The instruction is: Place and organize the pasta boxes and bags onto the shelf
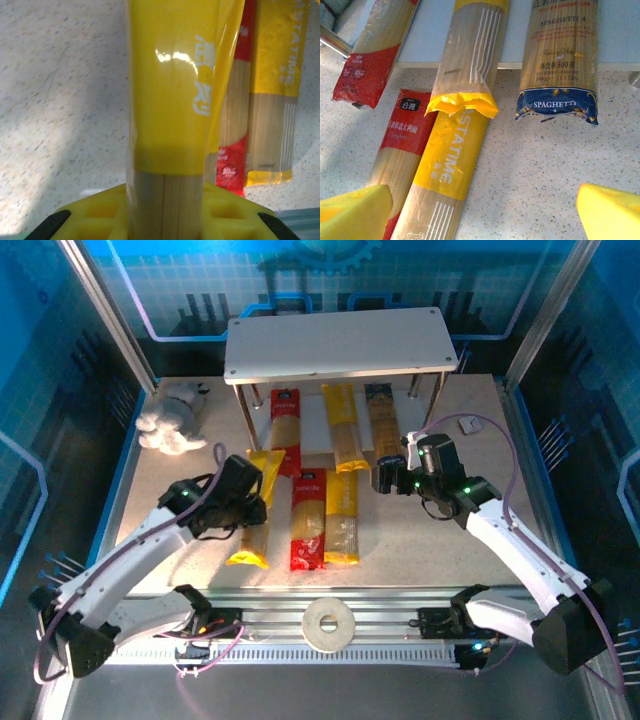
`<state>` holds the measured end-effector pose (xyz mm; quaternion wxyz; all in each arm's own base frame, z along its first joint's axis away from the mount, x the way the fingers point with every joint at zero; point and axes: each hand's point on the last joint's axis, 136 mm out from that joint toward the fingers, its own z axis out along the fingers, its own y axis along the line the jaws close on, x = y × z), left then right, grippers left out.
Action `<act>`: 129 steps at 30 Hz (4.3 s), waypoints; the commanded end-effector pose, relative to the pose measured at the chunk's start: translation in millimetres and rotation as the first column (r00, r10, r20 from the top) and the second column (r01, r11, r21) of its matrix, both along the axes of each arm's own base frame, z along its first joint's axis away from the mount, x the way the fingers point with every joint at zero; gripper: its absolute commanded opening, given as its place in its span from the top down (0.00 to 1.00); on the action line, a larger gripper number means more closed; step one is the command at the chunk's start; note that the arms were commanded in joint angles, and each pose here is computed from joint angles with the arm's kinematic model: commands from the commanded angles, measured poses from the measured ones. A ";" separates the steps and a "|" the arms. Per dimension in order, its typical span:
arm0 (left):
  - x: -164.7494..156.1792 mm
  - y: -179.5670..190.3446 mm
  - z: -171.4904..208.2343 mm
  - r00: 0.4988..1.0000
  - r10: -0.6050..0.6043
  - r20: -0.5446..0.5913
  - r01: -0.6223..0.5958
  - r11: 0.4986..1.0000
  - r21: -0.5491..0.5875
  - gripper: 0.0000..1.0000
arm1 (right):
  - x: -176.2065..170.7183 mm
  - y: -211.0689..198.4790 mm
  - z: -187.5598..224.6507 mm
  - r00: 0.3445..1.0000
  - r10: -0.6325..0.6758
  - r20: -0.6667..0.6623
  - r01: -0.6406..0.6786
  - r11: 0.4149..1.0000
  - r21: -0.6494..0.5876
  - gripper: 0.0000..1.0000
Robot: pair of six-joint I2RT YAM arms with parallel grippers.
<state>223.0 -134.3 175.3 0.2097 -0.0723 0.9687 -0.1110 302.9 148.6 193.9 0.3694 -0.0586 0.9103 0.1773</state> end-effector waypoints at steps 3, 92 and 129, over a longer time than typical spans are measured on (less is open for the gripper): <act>71.6 -51.0 56.7 0.963 -0.070 0.260 0.106 0.986 -0.127 0.84 | -1.4 -9.7 8.6 1.000 -0.013 0.024 0.013 1.000 -0.022 0.04; 300.5 -108.6 -12.3 0.898 0.146 0.415 -0.109 0.988 -0.111 0.12 | -7.0 -32.5 -2.5 0.998 -0.054 -0.031 0.052 0.997 -0.051 0.02; 35.1 24.2 26.3 0.866 0.126 0.483 -0.151 0.988 0.014 0.06 | -54.9 98.1 -137.6 0.906 0.013 -0.422 -0.085 0.985 -0.152 0.00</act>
